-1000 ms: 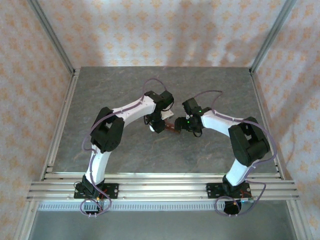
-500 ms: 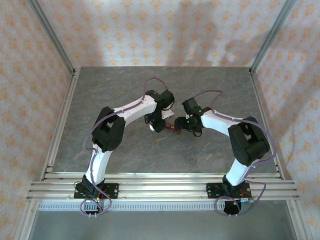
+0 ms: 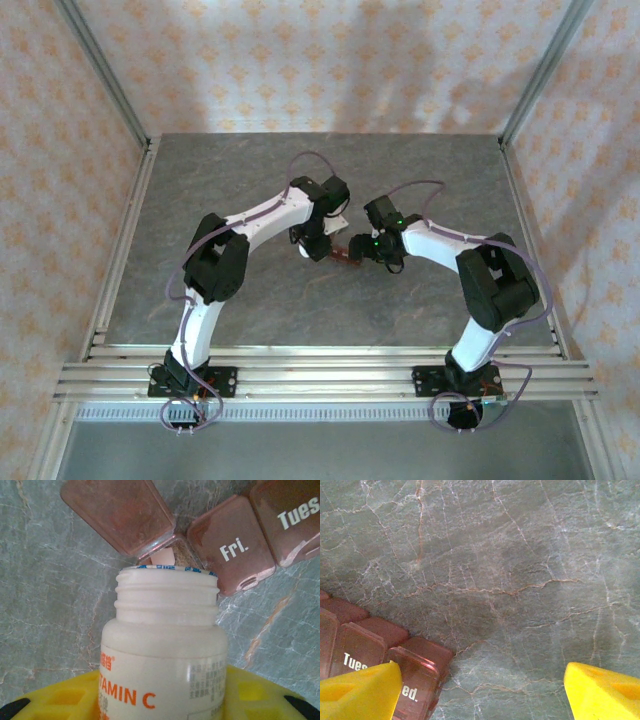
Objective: Sort the pills into containers
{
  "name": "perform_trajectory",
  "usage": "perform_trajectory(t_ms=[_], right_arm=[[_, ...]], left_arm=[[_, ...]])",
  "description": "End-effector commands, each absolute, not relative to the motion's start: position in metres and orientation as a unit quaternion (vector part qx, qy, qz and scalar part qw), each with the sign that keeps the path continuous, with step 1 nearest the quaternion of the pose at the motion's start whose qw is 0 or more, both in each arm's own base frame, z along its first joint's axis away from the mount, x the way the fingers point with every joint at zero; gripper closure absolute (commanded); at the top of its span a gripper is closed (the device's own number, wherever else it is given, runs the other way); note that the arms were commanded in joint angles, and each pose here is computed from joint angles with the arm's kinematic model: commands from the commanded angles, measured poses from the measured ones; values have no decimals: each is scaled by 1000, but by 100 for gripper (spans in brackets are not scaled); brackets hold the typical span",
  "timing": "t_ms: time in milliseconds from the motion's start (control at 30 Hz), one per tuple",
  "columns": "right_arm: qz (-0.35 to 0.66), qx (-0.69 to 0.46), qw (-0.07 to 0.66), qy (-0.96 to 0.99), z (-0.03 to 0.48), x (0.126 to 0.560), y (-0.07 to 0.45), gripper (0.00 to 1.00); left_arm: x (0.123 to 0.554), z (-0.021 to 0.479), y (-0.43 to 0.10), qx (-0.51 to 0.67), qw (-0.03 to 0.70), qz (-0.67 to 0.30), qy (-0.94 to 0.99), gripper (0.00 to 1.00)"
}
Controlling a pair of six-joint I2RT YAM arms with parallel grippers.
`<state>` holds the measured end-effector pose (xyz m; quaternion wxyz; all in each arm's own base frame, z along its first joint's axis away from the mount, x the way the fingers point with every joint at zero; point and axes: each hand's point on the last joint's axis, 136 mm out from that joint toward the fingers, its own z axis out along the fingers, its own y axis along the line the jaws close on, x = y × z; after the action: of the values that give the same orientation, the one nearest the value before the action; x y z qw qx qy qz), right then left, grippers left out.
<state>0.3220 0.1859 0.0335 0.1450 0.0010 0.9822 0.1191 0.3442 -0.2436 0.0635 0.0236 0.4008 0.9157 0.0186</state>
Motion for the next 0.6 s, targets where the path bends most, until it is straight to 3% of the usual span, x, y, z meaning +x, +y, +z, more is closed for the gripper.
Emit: perform_trajectory(t_ms=[0, 567], right_arm=[[93, -4, 129, 987, 23, 317, 179, 15], [92, -5, 129, 987, 23, 316, 179, 15]], left_arm=[[341, 60, -239, 411, 1, 34, 911, 100], [340, 55, -236, 412, -10, 48, 910, 100]])
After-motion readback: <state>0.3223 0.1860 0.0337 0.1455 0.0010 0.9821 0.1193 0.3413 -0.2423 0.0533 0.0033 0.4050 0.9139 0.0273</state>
